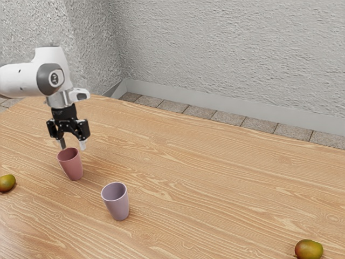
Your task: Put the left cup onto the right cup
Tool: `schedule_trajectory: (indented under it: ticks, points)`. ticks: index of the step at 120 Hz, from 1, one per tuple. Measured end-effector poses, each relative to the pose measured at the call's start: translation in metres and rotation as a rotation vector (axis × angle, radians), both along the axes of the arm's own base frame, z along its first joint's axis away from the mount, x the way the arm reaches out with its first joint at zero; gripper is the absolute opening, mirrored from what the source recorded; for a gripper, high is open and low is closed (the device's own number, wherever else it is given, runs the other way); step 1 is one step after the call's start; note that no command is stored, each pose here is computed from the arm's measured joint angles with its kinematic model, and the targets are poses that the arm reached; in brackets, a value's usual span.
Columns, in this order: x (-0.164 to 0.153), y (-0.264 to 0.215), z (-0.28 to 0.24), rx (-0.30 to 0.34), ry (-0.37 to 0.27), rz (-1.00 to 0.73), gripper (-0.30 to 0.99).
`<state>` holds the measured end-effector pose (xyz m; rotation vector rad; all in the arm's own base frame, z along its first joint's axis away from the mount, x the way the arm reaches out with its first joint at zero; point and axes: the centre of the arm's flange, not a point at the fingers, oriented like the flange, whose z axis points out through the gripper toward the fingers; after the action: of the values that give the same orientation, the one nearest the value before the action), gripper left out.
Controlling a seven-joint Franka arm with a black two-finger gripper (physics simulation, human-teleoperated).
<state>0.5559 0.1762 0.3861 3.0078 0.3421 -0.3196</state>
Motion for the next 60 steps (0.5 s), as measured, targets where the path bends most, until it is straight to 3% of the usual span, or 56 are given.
schedule_trajectory:
  ticks: [60]
  points:
    - [0.008, 0.015, -0.03, 0.039, -0.044, 0.01, 0.52]
